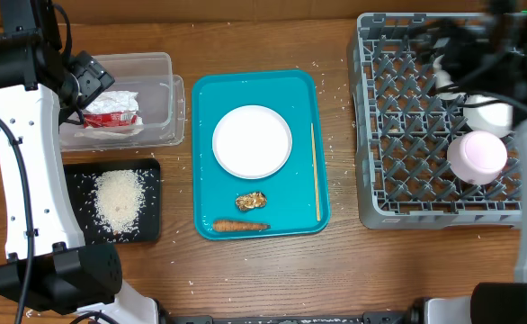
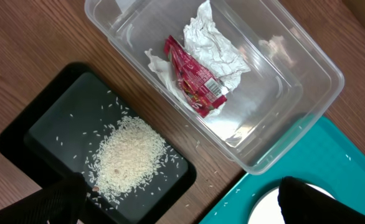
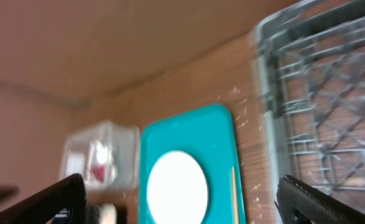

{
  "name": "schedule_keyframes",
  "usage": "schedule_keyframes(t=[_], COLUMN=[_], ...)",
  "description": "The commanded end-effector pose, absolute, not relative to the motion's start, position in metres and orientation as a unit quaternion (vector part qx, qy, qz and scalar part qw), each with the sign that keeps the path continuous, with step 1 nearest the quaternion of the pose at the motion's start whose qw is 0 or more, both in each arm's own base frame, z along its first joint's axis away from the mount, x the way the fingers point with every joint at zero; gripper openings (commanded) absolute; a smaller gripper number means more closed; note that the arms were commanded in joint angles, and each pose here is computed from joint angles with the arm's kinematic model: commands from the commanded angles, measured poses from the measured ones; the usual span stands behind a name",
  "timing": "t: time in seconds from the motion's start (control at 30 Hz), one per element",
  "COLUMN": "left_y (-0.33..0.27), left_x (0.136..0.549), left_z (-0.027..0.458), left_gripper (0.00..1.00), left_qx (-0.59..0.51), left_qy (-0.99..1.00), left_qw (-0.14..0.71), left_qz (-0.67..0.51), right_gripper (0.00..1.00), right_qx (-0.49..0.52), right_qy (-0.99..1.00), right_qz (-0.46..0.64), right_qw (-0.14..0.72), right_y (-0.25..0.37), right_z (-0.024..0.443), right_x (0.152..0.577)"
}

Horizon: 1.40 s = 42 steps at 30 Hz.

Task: Sort waste into correct bins and load items into the dishwasher
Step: 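Grasp the white plate with the right gripper and lift it, then place the plate upright in the rack's back-left slot and release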

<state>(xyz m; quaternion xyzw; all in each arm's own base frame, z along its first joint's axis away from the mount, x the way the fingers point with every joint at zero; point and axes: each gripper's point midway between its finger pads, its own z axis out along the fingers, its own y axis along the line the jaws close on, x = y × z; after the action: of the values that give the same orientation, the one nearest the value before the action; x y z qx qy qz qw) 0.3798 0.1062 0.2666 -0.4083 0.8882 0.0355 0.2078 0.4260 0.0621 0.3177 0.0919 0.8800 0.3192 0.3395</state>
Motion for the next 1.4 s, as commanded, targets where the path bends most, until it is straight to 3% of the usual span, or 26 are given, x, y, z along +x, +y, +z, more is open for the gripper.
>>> schedule_keyframes(t=[0.0, 0.07, 0.13, 0.23, 0.4, 0.53, 0.6, 0.67, 0.83, 0.97, 1.07, 1.23, 1.37], left_y=[0.104, 0.104, 0.104, 0.104, 0.104, 0.104, 0.104, 0.104, 0.104, 0.104, 0.104, 0.104, 0.104], left_x=[0.382, 0.382, 0.382, 0.382, 0.382, 0.382, 0.382, 0.382, 0.382, 0.382, 0.382, 0.382, 0.382], left_z=[0.260, 0.260, 0.260, 0.260, 0.260, 0.260, 0.260, 0.260, 0.260, 0.260, 0.260, 0.260, 0.260], left_gripper=[1.00, 1.00, 1.00, 1.00, 1.00, 1.00, 1.00, 1.00, 1.00, 1.00, 1.00, 1.00, 1.00], left_qx=[-0.411, -0.411, -0.411, -0.411, -0.411, -0.411, -0.411, -0.411, -0.411, -0.411, -0.411, -0.411, -0.411], left_qy=[0.889, 0.889, 0.889, 0.889, 0.889, 0.889, 0.889, 0.889, 0.889, 0.889, 0.889, 0.889, 0.889], left_qw=[0.197, 0.197, 0.197, 0.197, 0.197, 0.197, 0.197, 0.197, 0.197, 0.197, 0.197, 0.197, 0.197], left_qz=[0.031, 0.031, 0.031, 0.031, 0.031, 0.031, 0.031, 0.031, 0.031, 0.031, 0.031, 0.031, 0.031], right_gripper=[1.00, 1.00, 1.00, 0.84, 0.76, 0.47, 0.18, 0.04, 0.04, 0.04, 0.04, 0.04, 0.04], right_qx=[0.013, 0.000, 0.003, 0.036, 0.036, 0.037, 0.037, 0.041, 0.080, 0.153, 0.207, 0.253, 0.279], right_qy=[0.927, 0.947, 0.971, 0.986, 0.995, 0.995, 0.996, 0.996, 0.991, 0.959, 0.925, 0.883, 0.857], right_qz=[0.220, 0.175, 0.121, 0.080, 0.065, 0.067, 0.066, 0.063, 0.045, -0.044, -0.102, -0.172, -0.240], right_qw=[0.302, 0.270, 0.208, 0.141, 0.067, 0.057, 0.051, 0.047, 0.103, 0.233, 0.301, 0.355, 0.361], right_y=[0.148, 0.188, 0.230, 0.236, 0.236, 0.238, 0.237, 0.233, 0.196, 0.110, 0.051, -0.020, -0.060], right_z=[0.265, 0.222, 0.141, 0.070, 0.015, 0.008, 0.009, 0.017, 0.095, 0.205, 0.261, 0.300, 0.298], right_x=[0.427, 0.429, 0.426, 0.420, 0.403, 0.400, 0.398, 0.398, 0.430, 0.469, 0.479, 0.487, 0.493])
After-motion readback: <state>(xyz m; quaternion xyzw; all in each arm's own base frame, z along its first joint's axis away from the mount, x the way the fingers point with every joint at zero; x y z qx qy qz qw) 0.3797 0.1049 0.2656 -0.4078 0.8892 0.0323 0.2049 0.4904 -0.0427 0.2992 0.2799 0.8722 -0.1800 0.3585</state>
